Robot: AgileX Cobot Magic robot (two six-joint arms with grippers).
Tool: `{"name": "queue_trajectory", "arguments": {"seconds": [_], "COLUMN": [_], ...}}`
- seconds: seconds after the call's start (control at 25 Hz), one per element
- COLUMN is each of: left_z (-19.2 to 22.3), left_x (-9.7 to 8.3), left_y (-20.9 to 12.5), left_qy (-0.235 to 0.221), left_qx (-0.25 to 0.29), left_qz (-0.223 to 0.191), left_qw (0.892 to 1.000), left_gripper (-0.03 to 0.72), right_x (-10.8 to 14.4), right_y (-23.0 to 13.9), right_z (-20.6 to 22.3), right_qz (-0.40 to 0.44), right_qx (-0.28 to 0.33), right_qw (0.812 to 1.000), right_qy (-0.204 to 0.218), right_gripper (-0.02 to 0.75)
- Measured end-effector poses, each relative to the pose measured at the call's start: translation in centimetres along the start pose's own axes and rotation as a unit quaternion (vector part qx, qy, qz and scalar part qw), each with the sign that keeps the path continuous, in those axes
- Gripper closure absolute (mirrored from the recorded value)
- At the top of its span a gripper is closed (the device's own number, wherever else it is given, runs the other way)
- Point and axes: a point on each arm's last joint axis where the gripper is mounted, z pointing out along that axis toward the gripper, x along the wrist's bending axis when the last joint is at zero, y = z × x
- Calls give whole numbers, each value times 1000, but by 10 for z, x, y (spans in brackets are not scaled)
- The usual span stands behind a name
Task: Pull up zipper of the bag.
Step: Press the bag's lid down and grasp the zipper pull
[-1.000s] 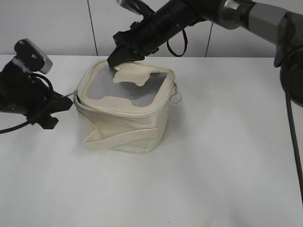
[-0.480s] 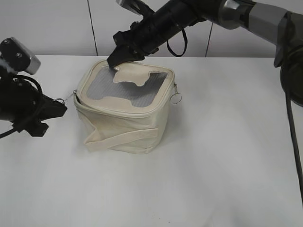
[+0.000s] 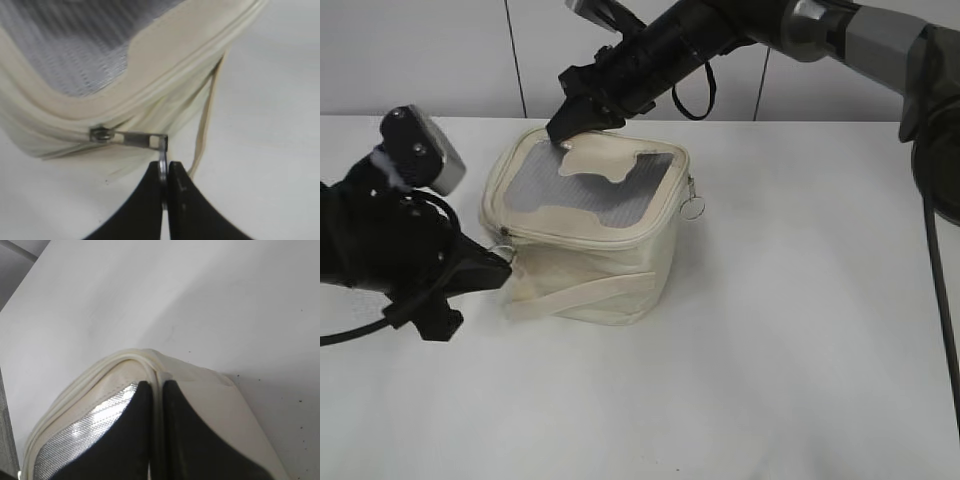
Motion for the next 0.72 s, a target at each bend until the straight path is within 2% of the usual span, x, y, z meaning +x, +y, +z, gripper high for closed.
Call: {"name": "queue_trajectory", "arguments": {"seconds": [0.24,0.36,0.44,0.52,0.6,0.64,0.72], "left_z": [13,14,14,12,10,8,1], "left_x": [-31,-31,-27,-20,-17,-16,-13], "left_y": [16,19,17,15,14,14,14], "left_qy": [-11,16,34,46,42,35,29], "left_qx": [-7,-13,-13,-15,-19,-24,-30], "left_qz": [31,0,-24,-42,-55,-65,-85], "left_qw": [999,1000,999,998,997,997,996], "left_gripper": [680,679,652,570,440,388,304], "right_x": [0,0,0,-3,-9,-13,-17], "right_y": [0,0,0,-1,-1,-1,2], "right_z": [0,0,0,-2,-13,-20,-40], "right_qz": [1,1,1,0,-2,1,4], "right_qx": [-1,-1,1,5,14,18,23], "right_qw": [1000,1000,1000,1000,1000,1000,999], "right_qy": [1,1,1,-2,-13,-19,-33], "right_gripper": [696,697,652,522,380,351,349]}}
